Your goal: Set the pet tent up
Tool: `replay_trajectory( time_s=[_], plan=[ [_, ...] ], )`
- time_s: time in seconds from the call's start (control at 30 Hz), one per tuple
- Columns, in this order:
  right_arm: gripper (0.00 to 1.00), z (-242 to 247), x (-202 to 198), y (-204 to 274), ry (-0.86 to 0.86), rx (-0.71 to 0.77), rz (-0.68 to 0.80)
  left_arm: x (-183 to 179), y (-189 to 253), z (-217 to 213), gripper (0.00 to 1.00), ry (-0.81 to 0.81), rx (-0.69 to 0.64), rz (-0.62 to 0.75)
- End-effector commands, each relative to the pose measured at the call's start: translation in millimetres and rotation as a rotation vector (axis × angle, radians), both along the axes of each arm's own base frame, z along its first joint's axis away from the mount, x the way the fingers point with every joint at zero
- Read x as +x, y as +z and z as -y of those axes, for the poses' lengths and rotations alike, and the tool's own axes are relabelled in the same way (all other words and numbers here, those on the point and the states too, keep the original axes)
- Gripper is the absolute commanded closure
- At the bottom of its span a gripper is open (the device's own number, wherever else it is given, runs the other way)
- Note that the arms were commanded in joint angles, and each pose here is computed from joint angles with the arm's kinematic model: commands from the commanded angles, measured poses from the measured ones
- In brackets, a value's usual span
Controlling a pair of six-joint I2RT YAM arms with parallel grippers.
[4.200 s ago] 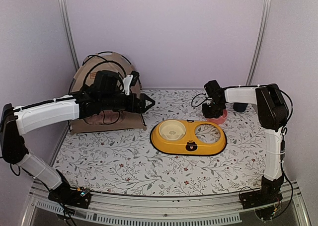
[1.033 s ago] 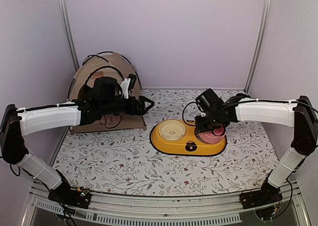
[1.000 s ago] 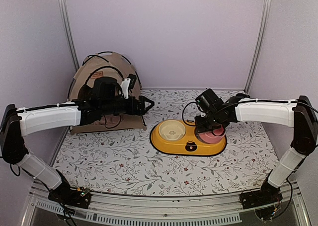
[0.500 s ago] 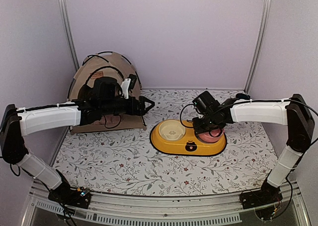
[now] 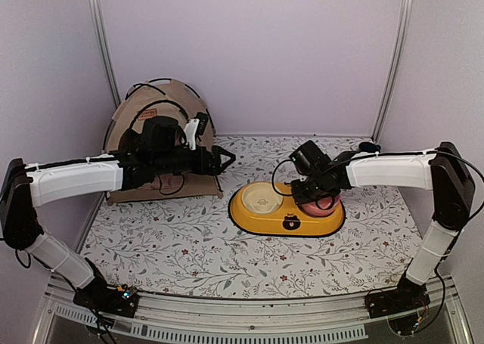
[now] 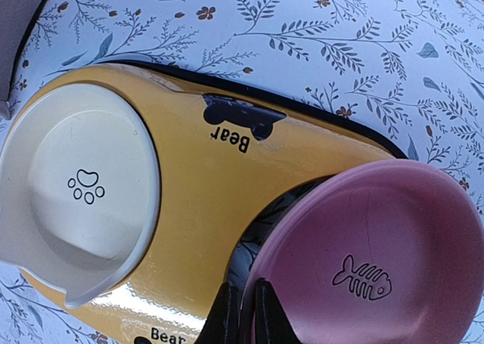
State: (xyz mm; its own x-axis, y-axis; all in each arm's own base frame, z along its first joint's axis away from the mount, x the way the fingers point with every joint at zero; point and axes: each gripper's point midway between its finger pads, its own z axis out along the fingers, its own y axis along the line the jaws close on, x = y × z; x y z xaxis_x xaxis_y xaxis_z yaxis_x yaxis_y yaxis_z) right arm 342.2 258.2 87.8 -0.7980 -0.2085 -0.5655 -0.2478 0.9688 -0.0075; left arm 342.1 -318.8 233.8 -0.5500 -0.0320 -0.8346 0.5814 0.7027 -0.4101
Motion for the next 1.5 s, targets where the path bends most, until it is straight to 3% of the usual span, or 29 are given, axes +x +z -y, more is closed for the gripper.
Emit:
replay_trajectory(
  time_s=[0.0,0.5,0.6,0.7,0.8,0.93,1.03,1.13,1.23,1.47],
  plan=[
    [1.00,-13.1,12.9,0.8,0.012,0.027,0.033,7.0,7.8,-1.3,0.01,0.007,-0.010,0.011],
    [0.98,-15.2,11.9,-11.0,0.009,0.028,0.006,5.8,5.4,0.9,0.01,-0.004,-0.015,0.000],
    [0.84,-8.9,8.7,-8.7,-0.005,0.012,-0.002,5.5,5.1,0.1,0.01,-0.002,-0.014,-0.001],
    [0.58,-6.5,6.7,4.0,-0.012,0.025,0.010,5.4,4.0,1.0,0.01,-0.005,-0.014,-0.002],
    [0.39,-5.7,5.5,20.4,-0.013,0.052,0.034,5.6,2.9,2.0,0.01,-0.007,-0.017,-0.006],
    [0.27,-6.3,3.8,33.3,-0.006,0.076,0.053,5.3,3.7,3.4,0.01,-0.010,-0.026,-0.007],
    [0.27,-4.4,5.9,30.7,-0.011,0.074,0.055,5.0,3.0,3.4,0.01,-0.009,-0.029,-0.010],
    [0.41,4.7,15.1,22.8,-0.048,0.078,0.037,5.0,2.1,2.7,0.01,-0.007,-0.028,-0.011],
    [0.48,14.4,23.8,9.7,-0.084,0.102,0.001,4.1,2.0,1.9,0.01,-0.006,-0.025,-0.012],
    [0.47,27.3,27.7,-34.8,-0.112,0.092,-0.092,2.6,1.6,-1.8,0.01,0.003,-0.015,-0.009]
  ],
)
